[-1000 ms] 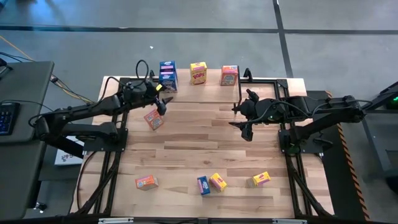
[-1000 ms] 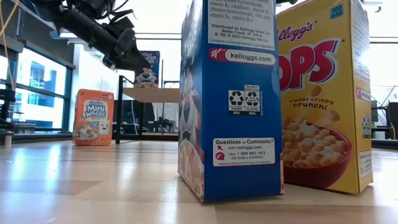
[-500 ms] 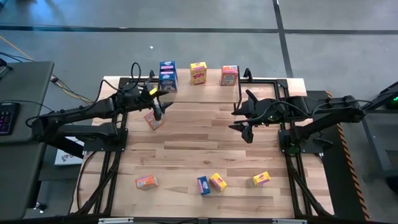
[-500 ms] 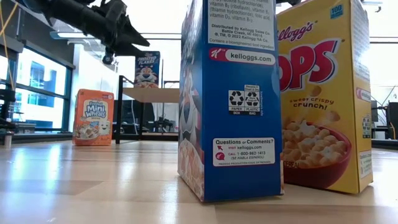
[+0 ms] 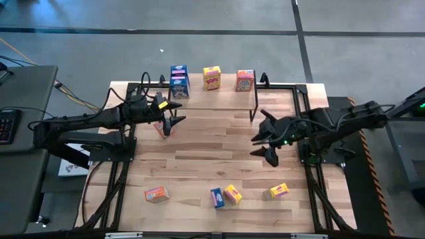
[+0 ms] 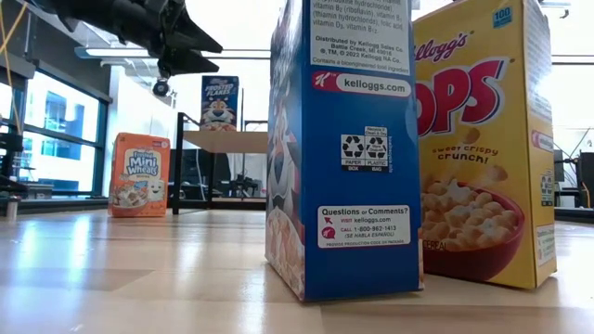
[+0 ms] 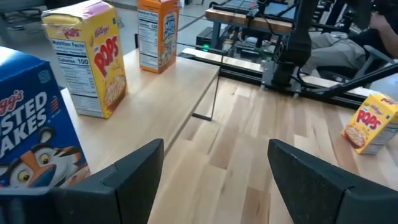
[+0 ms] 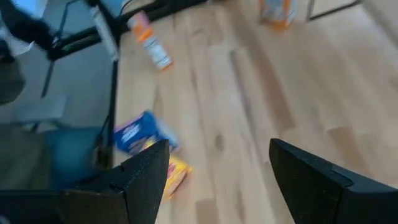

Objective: Stack cereal on shelf
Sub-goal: Put the right yellow cereal box on the shelf

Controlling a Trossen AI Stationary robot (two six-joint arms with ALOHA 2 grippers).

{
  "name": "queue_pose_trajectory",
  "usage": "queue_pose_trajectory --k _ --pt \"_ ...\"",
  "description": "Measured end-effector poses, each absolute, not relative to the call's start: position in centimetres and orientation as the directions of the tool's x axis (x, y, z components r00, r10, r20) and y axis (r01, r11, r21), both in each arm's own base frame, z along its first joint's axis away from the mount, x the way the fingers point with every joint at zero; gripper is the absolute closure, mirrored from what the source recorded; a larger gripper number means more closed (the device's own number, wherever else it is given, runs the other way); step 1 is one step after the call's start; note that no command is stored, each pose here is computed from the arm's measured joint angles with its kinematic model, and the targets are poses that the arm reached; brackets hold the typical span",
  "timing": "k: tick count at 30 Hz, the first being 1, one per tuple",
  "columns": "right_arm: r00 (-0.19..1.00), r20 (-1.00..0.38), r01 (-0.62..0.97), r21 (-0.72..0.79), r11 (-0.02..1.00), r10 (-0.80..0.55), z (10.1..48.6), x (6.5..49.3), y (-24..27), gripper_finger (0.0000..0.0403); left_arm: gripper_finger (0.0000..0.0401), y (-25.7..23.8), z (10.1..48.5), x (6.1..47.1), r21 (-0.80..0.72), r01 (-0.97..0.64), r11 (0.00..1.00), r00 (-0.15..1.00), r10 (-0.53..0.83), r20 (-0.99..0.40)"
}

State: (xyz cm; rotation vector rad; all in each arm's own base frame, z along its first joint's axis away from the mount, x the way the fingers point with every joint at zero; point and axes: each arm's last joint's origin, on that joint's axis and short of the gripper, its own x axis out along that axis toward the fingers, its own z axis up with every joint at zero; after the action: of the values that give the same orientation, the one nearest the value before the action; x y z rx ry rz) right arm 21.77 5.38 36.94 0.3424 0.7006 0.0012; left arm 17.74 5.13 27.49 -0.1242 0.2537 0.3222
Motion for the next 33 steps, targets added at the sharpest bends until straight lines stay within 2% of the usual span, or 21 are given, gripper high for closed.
queue_pose_trajectory --k 9,18,27,33 --pt "0.646 -0.724 0.105 0.398 0.911 0.242 36.0 20.3 7.6 0.0135 0.0121 5.2 27.5 17.7 -0.067 -0.369 0.927 0.902 0.340 -0.265" --pt "0.524 -0.804 0.078 0.374 0.924 0.281 34.4 20.0 10.6 0.0135 0.0121 5.2 27.5 17.7 -0.075 -0.379 0.922 0.899 0.348 -0.265" --pt "0.402 -0.878 0.031 0.295 0.955 0.258 32.0 20.6 13.8 0.0135 0.0121 5.2 27.5 17.7 -0.098 -0.385 0.918 0.899 0.348 -0.265" --pt "0.319 -0.919 0.057 0.261 0.964 0.231 30.1 20.9 15.9 0.0135 0.0121 5.2 27.5 17.7 -0.099 -0.385 0.918 0.899 0.348 -0.265"
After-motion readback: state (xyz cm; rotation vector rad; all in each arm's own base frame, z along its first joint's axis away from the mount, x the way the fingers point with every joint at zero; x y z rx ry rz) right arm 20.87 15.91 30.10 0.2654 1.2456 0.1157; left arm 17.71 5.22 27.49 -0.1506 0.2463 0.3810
